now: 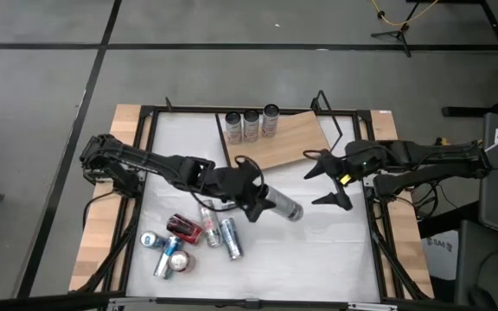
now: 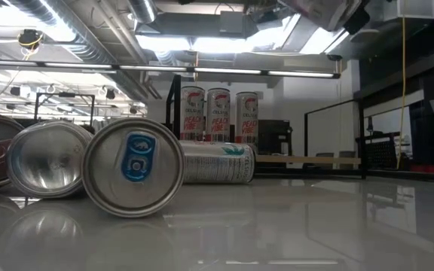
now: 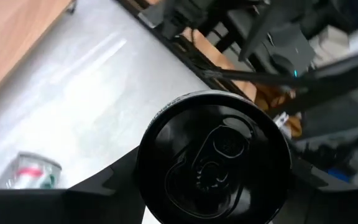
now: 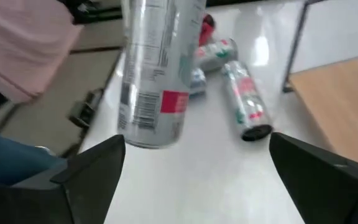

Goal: Place canned beverage on shelf
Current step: Put the white pink soda can on the shelf aligned with the other white pink soda can

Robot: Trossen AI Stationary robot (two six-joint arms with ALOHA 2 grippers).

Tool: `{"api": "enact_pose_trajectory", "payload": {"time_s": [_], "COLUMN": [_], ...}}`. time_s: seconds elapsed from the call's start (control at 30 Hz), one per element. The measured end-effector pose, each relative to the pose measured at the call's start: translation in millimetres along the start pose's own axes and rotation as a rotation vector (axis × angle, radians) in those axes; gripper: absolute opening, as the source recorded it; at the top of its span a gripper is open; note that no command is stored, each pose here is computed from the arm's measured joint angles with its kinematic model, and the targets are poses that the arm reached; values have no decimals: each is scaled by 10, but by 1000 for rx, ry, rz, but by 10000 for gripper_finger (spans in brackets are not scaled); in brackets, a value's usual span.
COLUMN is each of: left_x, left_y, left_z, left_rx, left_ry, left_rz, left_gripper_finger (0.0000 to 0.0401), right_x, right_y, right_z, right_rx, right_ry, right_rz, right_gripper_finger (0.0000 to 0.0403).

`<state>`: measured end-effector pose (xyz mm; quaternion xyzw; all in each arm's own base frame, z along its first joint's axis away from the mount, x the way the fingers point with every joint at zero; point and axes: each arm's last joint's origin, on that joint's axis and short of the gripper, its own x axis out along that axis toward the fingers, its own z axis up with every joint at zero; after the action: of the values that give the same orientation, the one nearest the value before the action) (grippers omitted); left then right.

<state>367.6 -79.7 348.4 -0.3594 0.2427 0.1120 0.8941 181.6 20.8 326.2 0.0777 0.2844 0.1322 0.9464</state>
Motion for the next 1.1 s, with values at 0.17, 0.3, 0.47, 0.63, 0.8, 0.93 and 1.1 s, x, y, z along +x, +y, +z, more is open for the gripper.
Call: {"api": "enact_pose_trajectory", "payload": {"time_s": [0.17, 0.3, 0.47, 0.63, 0.8, 0.93, 1.1], "left_x": [-1, -29, -71, -66, 32, 211, 454], "left_y": [132, 269, 399, 458, 437, 359, 332], "left_z": [-46, -121, -164, -193, -220, -247, -327], "left_rx": [-236, -405, -487, -479, -465, -453, -455], "left_ry": [100, 197, 225, 186, 121, 97, 130], "left_rz": [99, 238, 387, 474, 473, 384, 324], "left_gripper_finger": [232, 232, 232, 232, 232, 232, 232], "right_x": [31, 60, 103, 180, 288, 360, 398], "right_y": [-41, -55, -65, -84, -109, -128, -136], "right_z": [-53, -65, -71, -73, -71, -83, -93], "right_rx": [-38, -64, -79, -74, -70, -65, -63], "right_ry": [60, 81, 100, 124, 147, 174, 191], "right_rz": [-99, -118, -118, -120, -121, -122, -122], "right_gripper_finger": [395, 395, 395, 395, 395, 395, 395]}}
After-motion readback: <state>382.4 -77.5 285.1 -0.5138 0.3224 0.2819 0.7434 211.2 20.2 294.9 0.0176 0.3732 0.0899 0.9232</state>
